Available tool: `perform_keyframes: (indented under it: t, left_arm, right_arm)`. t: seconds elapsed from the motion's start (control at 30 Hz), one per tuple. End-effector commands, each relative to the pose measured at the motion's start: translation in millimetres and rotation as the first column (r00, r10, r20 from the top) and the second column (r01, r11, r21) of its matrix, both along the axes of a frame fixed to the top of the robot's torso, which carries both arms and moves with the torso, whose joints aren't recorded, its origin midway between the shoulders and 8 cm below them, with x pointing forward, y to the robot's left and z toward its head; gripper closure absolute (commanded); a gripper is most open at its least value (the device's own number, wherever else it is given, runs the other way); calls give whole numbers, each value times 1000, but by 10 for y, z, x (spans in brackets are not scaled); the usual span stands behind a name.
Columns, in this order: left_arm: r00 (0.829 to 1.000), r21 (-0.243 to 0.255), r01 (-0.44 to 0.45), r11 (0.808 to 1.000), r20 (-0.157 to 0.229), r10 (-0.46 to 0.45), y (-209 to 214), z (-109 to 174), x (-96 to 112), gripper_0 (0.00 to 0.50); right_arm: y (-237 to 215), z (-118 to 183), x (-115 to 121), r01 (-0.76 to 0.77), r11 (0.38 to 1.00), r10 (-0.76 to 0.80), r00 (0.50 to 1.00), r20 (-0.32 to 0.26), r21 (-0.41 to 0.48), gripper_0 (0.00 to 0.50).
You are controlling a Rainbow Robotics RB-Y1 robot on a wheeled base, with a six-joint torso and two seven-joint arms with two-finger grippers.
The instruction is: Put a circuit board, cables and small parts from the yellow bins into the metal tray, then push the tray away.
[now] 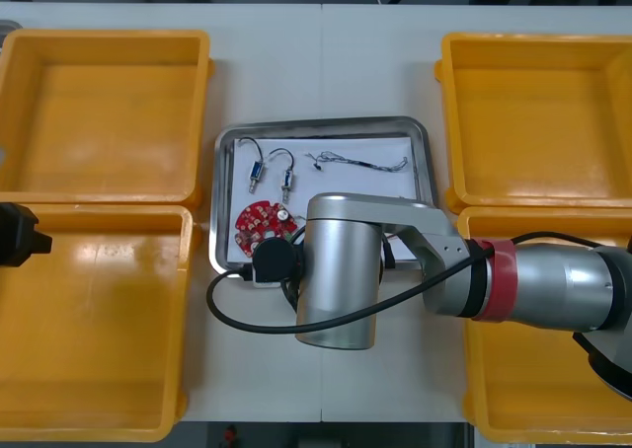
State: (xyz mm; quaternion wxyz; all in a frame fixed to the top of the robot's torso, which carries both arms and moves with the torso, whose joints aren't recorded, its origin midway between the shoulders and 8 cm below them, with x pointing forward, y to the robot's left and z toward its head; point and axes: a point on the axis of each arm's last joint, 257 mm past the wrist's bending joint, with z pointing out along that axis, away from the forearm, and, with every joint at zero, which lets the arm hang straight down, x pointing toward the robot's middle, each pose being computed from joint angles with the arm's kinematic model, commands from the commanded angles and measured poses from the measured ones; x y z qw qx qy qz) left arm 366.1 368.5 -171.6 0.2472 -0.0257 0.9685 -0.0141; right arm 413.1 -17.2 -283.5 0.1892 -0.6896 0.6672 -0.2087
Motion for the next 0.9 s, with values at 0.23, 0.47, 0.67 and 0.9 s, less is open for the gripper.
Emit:
perform_keyframes:
  t: [0.23, 0.47, 0.67, 0.9]
  left_arm:
    - [999, 57, 28, 998, 24, -30, 107, 135, -22, 0]
    - [999, 57, 28, 998, 24, -30, 107, 135, -22, 0]
    - [999, 57, 28, 998, 24, -30, 107, 135, -22, 0]
    - [999, 57, 28, 998, 24, -30, 107, 135, -22, 0]
  right_arm:
    - [263, 434, 275, 7, 999, -8, 999, 35, 40, 500]
    - [330, 609, 434, 11, 1000, -12, 999, 53, 21, 500]
    - [343, 746, 617, 25, 1000, -27, 996, 90, 16, 500]
    - [371, 934, 822, 33, 999, -33, 991, 133, 5, 500]
